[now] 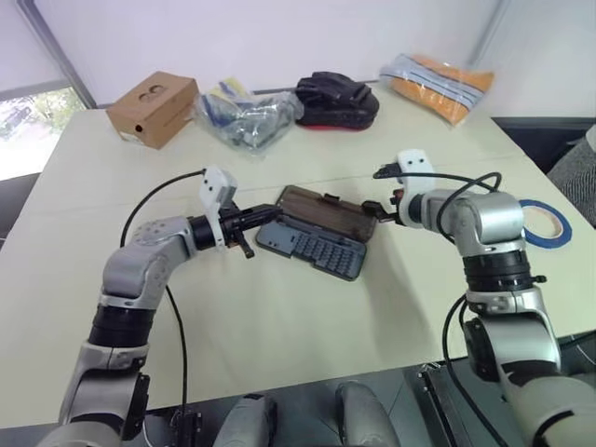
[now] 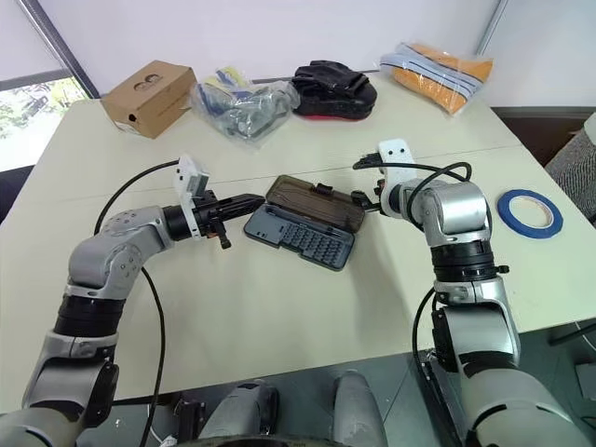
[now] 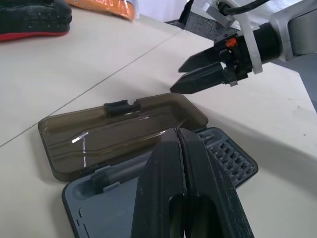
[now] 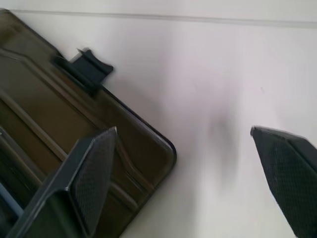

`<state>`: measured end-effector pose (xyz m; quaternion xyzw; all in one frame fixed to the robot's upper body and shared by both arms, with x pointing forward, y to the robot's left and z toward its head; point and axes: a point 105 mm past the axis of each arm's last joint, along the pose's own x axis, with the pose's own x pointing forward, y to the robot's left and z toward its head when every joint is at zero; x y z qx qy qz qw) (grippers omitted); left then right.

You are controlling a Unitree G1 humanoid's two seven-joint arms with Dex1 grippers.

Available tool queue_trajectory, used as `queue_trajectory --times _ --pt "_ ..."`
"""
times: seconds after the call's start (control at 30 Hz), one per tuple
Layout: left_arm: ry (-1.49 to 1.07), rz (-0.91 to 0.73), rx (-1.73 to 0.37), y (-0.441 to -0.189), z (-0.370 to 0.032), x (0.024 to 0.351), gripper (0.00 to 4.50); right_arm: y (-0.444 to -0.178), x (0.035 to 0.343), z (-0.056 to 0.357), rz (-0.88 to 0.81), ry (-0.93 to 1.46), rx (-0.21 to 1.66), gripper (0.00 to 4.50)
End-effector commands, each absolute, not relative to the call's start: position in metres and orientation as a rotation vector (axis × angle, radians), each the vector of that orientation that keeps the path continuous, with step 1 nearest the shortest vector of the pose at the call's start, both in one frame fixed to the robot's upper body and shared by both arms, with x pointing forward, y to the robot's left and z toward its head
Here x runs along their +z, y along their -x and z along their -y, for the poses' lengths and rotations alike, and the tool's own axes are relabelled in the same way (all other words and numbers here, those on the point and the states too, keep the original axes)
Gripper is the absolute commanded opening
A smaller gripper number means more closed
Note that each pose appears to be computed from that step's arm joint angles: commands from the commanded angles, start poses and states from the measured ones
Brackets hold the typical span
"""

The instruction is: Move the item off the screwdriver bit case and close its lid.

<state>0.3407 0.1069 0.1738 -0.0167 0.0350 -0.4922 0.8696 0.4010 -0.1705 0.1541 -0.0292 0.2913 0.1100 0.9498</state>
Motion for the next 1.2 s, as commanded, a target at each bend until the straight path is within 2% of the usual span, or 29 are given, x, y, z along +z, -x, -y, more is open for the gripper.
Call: queue_trajectory --times 0.03,0.27,0.3,0.37,0.6,0.63,1.0,1.03,1.07,1.2 --pt "0.010 -0.028 -1.025 -0.339 -0.109 0.184 0.00 -0.400 0.173 0.169 -0.577 0.033 0.202 4.49" --pt "0.009 -0.029 -1.028 -0.340 -0.108 0.184 0.00 -0.397 0.162 0.164 -0.652 -0.044 0.174 4.49" --pt "0.008 -0.030 -1.027 -0.340 -0.108 0.184 0.00 -0.396 0.160 0.164 -0.658 -0.048 0.169 4.10" --pt "0.007 -0.030 -1.025 -0.340 -0.109 0.184 0.00 -0.396 0.157 0.164 -0.669 -0.041 0.159 3.66" --pt "0.001 -0.028 -1.015 -0.341 -0.111 0.185 0.00 -0.393 0.146 0.164 -0.704 0.037 0.141 0.08" --pt "0.000 -0.027 -1.013 -0.341 -0.111 0.185 0.00 -0.392 0.145 0.164 -0.707 0.044 0.141 0.03" --pt "-0.004 -0.026 -0.998 -0.340 -0.114 0.185 0.00 -0.390 0.147 0.154 -0.694 0.089 0.180 0.03" --pt "-0.004 -0.026 -0.998 -0.341 -0.114 0.185 0.00 -0.391 0.147 0.155 -0.689 0.094 0.171 0.58" --pt "-0.004 -0.026 -0.998 -0.341 -0.114 0.185 0.00 -0.391 0.147 0.155 -0.691 0.092 0.169 0.86" --pt "-0.004 -0.027 -0.998 -0.341 -0.114 0.185 0.00 -0.391 0.147 0.155 -0.700 0.078 0.165 2.81"
